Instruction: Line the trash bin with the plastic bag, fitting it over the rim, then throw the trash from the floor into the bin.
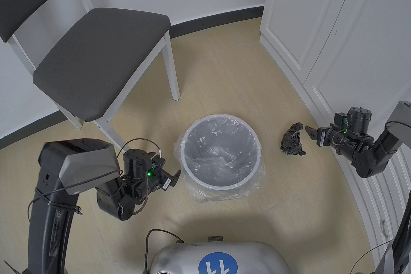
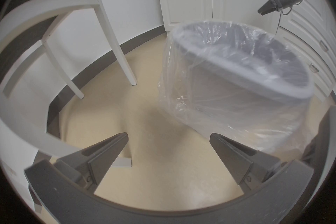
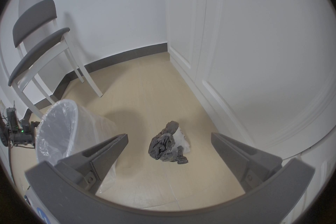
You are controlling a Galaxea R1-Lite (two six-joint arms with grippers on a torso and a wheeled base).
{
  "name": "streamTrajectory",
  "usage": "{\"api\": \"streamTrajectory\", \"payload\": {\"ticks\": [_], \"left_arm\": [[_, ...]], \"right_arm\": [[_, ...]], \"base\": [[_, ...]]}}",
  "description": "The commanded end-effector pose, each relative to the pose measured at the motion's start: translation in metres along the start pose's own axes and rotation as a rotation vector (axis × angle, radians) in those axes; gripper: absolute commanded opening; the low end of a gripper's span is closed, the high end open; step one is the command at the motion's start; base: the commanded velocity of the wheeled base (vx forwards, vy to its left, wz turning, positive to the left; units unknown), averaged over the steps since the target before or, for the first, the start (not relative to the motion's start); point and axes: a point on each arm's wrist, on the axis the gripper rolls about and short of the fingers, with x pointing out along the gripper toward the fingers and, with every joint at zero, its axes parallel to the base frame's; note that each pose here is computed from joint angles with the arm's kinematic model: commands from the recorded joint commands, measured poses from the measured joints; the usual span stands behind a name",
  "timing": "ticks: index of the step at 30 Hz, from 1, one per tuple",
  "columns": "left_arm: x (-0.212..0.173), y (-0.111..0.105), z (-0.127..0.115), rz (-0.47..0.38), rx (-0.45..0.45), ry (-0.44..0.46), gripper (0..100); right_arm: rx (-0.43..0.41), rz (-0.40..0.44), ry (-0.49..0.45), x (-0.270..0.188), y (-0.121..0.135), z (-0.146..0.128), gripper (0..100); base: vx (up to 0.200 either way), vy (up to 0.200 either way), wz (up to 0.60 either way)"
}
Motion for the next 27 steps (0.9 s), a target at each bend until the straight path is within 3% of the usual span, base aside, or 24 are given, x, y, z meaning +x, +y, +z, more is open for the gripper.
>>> {"api": "streamTrajectory", "payload": {"ticks": [1, 8, 10, 19, 22, 27], "left_arm": [[-0.079, 0.02, 0.04, 0.065, 0.001, -0.074, 100], [-0.117, 0.015, 0.065, 0.079, 0.012, -0.106, 100], [-0.128, 0.009, 0.085, 0.101, 0.026, -0.145, 100], [-0.139, -0.016, 0.128, 0.119, 0.093, -0.12, 100], [-0.135, -0.029, 0.145, 0.12, 0.125, -0.033, 100], [-0.12, -0.039, 0.149, 0.153, 0.146, 0.067, 100]], "right_arm": [[0.008, -0.056, -0.107, -0.041, -0.021, 0.039, 100], [0.004, -0.06, -0.154, -0.079, -0.019, 0.054, 100], [0.004, -0.067, -0.182, -0.093, -0.021, 0.062, 100], [-0.041, -0.125, -0.23, -0.124, -0.032, 0.071, 100], [-0.062, -0.127, -0.225, -0.13, -0.031, 0.069, 100], [-0.083, -0.133, -0.218, -0.13, -0.032, 0.067, 100]], "base": [[0.0, 0.0, 0.0], [0.0, 0.0, 0.0], [0.0, 0.0, 0.0], [0.0, 0.0, 0.0], [0.0, 0.0, 0.0], [0.0, 0.0, 0.0]]}}
